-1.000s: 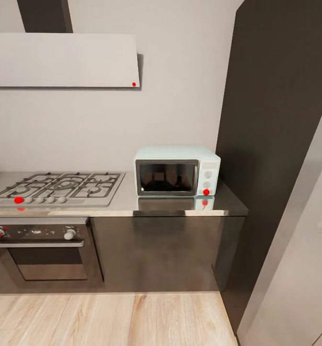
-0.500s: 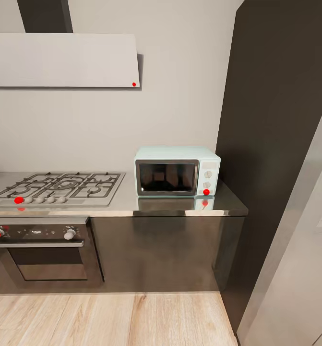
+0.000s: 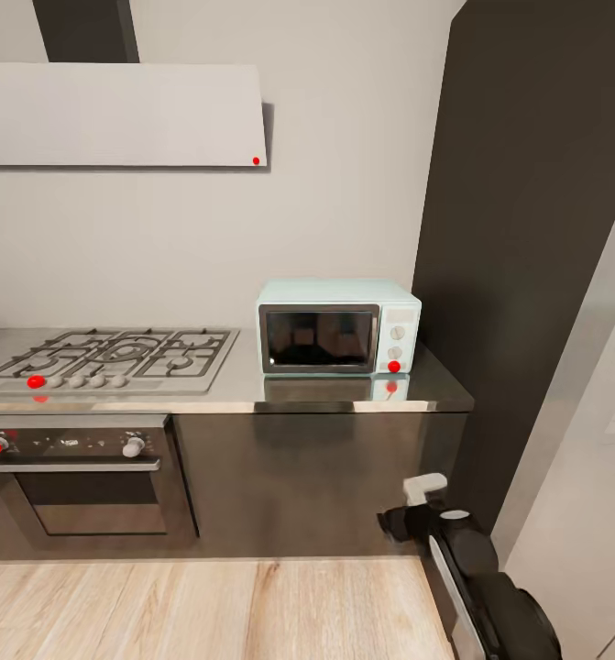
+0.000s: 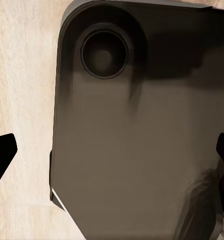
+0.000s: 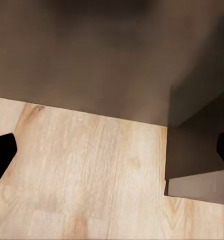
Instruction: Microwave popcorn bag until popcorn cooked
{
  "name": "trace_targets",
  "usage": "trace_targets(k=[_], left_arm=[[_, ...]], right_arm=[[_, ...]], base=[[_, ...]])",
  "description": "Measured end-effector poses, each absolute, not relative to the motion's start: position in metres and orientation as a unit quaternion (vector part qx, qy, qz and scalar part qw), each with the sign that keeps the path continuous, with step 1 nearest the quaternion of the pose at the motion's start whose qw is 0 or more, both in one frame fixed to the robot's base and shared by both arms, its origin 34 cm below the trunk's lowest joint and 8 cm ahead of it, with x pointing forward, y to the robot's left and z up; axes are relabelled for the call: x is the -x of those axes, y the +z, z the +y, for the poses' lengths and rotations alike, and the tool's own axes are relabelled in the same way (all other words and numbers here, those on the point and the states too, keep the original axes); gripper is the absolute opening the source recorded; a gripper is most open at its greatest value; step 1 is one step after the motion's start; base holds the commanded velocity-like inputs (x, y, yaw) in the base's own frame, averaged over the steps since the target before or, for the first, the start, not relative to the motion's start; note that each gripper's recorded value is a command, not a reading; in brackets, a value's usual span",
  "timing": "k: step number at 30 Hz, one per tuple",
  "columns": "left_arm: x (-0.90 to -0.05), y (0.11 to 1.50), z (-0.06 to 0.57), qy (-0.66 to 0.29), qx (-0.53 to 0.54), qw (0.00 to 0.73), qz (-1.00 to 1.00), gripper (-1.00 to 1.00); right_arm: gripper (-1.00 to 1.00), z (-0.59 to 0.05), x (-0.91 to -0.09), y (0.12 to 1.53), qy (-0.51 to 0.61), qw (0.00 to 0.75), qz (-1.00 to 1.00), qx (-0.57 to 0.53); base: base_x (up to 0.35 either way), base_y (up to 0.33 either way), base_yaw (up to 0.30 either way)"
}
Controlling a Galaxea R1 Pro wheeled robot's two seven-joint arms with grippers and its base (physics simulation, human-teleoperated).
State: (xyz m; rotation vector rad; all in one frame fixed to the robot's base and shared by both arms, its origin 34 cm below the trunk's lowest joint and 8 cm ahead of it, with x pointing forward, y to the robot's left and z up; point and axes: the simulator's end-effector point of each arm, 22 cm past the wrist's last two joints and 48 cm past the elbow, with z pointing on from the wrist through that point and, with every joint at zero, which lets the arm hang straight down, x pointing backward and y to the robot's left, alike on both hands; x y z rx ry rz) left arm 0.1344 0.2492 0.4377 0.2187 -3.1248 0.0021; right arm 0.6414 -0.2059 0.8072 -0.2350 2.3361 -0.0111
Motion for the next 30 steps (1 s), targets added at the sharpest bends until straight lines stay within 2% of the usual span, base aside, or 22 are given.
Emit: trace_targets(k=[9, 14, 26, 30], left_arm=[[-0.135, 0.438, 0.249, 0.001, -0.070, 0.004, -0.998, 1.00], [-0.135, 0.438, 0.249, 0.001, -0.069, 0.004, -0.998, 1.00], [-0.135, 0.438, 0.249, 0.001, -0.067, 0.004, -0.998, 1.00], [-0.135, 0.438, 0.249, 0.001, -0.067, 0.004, -0.998, 1.00]], right_arm=[[1.00, -0.165, -0.705, 0.926, -0.027, 0.492, 0.866, 0.082], [1.00, -0.172, -0.734, 1.000, -0.064, 0.568, 0.818, 0.057], [1.00, -0.179, -0.761, 1.089, -0.071, 0.657, 0.750, 0.033], [1.00, -0.196, -0.765, 1.088, -0.064, 0.661, 0.748, 0.008]], base=[[0.000, 0.000, 0.000], [0.000, 0.000, 0.000], [0.000, 0.000, 0.000], [0.284, 0.000, 0.000]])
